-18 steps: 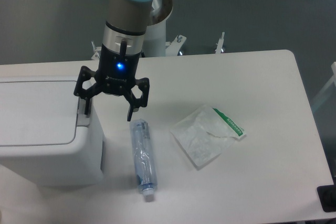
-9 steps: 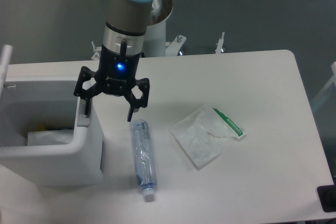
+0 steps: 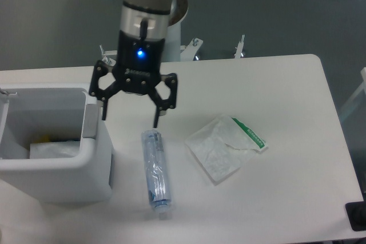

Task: Open the trash can
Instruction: 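Raise the gripper away from the opened bin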

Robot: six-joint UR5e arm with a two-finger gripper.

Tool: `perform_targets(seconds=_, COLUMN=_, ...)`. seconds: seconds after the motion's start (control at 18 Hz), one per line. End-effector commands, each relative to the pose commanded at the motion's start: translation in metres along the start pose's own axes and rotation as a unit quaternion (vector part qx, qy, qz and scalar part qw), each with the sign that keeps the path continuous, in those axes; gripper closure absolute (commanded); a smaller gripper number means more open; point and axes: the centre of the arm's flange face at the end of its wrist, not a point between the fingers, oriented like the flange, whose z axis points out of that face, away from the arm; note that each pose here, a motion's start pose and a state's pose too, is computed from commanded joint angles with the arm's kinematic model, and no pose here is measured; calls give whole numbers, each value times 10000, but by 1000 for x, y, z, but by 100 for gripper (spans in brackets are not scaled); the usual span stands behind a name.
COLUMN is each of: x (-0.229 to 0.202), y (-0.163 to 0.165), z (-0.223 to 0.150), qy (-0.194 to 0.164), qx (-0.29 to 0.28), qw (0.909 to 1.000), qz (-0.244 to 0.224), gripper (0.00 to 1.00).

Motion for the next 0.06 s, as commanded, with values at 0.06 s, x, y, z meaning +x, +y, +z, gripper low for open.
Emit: perform_targets(seconds=0.06, x=-6, y=1, z=-2, qy=-56, qx=-4, qw=10000, qz=80, gripper=0)
